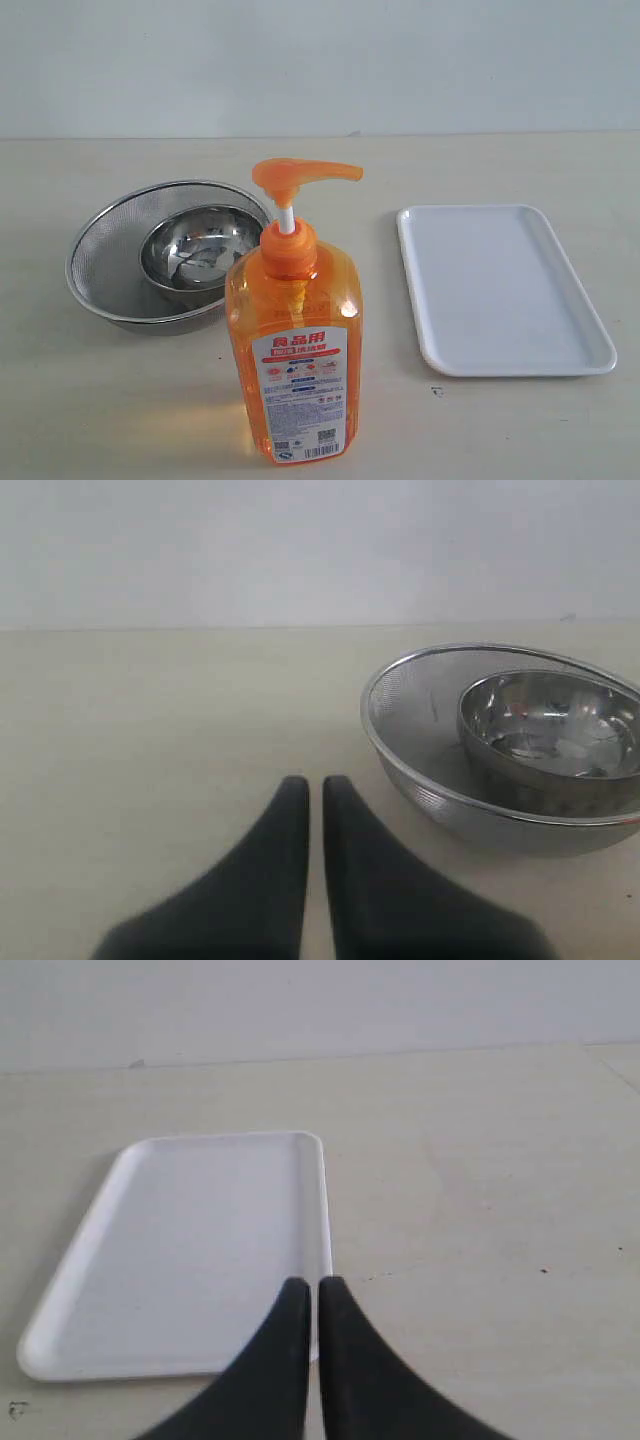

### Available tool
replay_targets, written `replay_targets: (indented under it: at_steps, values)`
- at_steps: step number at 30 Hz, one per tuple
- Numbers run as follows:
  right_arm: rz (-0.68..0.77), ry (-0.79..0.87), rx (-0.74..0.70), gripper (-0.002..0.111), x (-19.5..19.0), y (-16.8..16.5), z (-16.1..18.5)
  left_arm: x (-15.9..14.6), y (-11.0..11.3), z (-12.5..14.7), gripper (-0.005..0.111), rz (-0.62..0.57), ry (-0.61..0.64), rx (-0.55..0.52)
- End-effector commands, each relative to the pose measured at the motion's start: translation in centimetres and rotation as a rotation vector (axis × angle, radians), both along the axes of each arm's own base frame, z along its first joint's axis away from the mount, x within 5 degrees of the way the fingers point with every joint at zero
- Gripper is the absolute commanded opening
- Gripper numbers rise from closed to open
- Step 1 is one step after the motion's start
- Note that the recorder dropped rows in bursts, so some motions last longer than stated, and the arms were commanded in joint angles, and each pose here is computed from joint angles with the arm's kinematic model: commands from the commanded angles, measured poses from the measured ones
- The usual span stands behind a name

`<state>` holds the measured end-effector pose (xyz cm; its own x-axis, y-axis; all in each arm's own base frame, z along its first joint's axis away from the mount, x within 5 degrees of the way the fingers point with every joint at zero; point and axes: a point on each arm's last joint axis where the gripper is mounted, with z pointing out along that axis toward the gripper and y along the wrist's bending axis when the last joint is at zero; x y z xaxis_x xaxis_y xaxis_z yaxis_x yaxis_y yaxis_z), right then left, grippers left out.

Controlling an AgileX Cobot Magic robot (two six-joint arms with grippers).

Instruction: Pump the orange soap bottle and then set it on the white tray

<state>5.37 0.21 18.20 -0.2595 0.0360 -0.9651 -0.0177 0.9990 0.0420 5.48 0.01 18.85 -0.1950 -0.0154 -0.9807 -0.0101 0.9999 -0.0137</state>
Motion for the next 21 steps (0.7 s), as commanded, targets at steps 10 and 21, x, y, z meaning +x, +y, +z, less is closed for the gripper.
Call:
replay_targets:
  at_steps: [10, 21]
  values:
    - [-0.006, -0.015, 0.005, 0.0, 0.0, -0.03, 0.11, 0.0, -0.01, -0.06, 0.005, 0.002, -0.004, -0.008]
    - [-0.006, -0.015, 0.005, 0.0, 0.0, -0.03, 0.11, 0.0, -0.01, -0.06, 0.005, 0.002, -0.004, -0.008]
